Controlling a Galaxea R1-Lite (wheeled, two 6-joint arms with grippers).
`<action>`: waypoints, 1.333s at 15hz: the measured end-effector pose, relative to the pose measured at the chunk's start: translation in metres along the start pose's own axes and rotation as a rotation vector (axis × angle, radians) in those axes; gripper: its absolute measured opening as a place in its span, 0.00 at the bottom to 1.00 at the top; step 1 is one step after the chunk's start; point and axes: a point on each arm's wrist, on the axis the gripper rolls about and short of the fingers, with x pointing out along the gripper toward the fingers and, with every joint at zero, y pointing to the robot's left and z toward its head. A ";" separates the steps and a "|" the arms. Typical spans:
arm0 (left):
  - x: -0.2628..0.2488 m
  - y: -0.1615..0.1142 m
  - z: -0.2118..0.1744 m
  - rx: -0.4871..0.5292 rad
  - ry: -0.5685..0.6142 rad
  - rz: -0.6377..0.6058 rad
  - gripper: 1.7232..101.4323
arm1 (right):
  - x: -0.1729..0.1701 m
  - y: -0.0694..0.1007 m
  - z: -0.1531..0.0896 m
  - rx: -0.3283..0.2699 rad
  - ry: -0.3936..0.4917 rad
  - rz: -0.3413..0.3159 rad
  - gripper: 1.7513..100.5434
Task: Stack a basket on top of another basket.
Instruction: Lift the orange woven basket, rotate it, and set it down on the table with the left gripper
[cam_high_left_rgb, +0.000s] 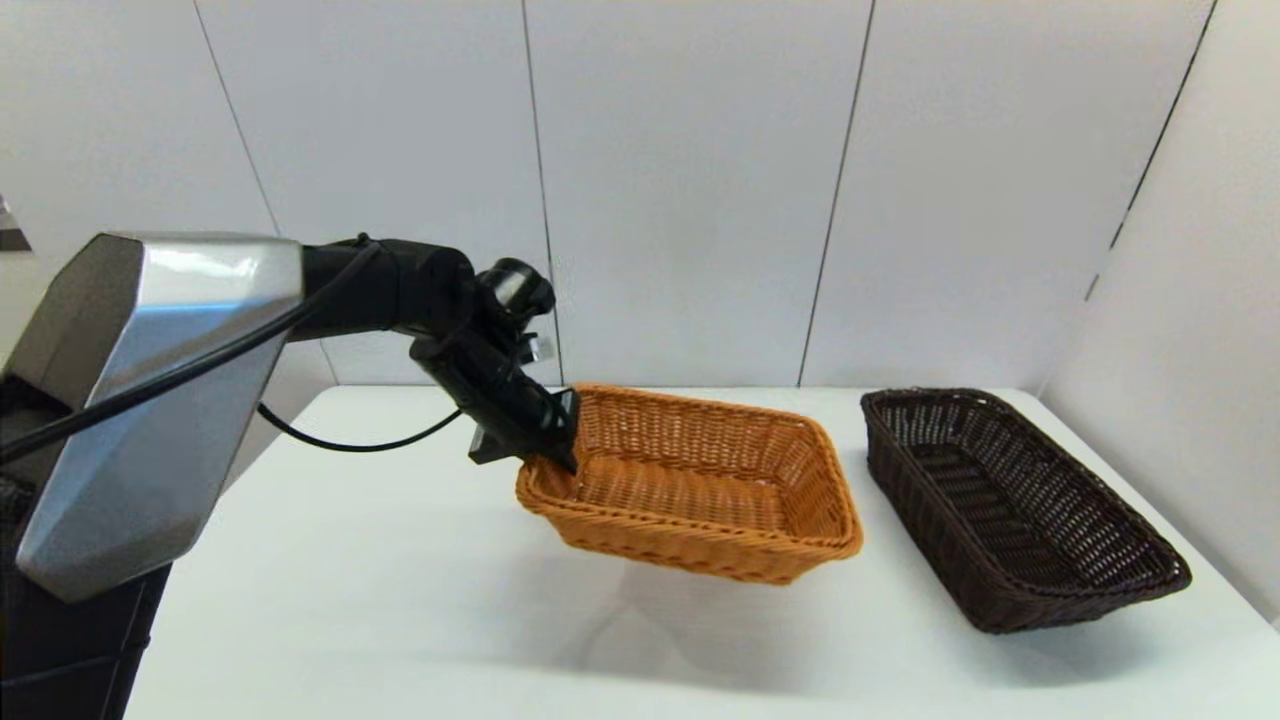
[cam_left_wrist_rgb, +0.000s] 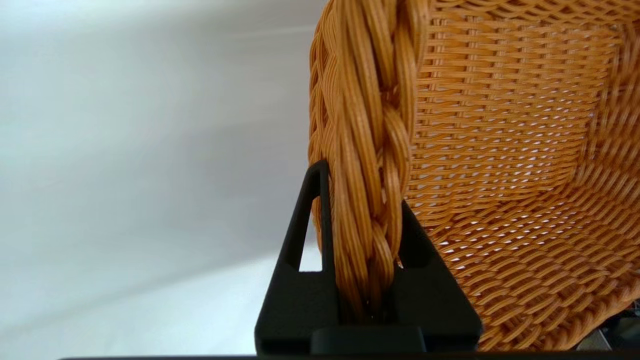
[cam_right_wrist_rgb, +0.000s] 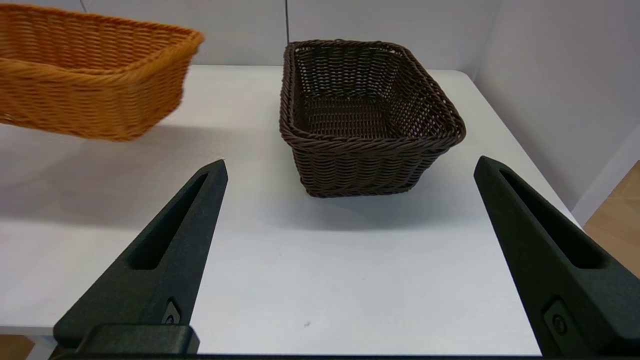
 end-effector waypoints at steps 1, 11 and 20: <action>0.007 -0.002 -0.001 -0.001 0.009 0.010 0.13 | 0.000 0.000 0.000 0.000 0.000 0.000 0.97; 0.049 -0.002 -0.003 -0.064 0.037 0.057 0.13 | 0.000 0.000 0.000 0.000 0.002 0.000 0.97; 0.055 0.002 -0.008 -0.034 0.053 0.047 0.20 | 0.000 0.000 0.000 -0.001 0.004 0.000 0.97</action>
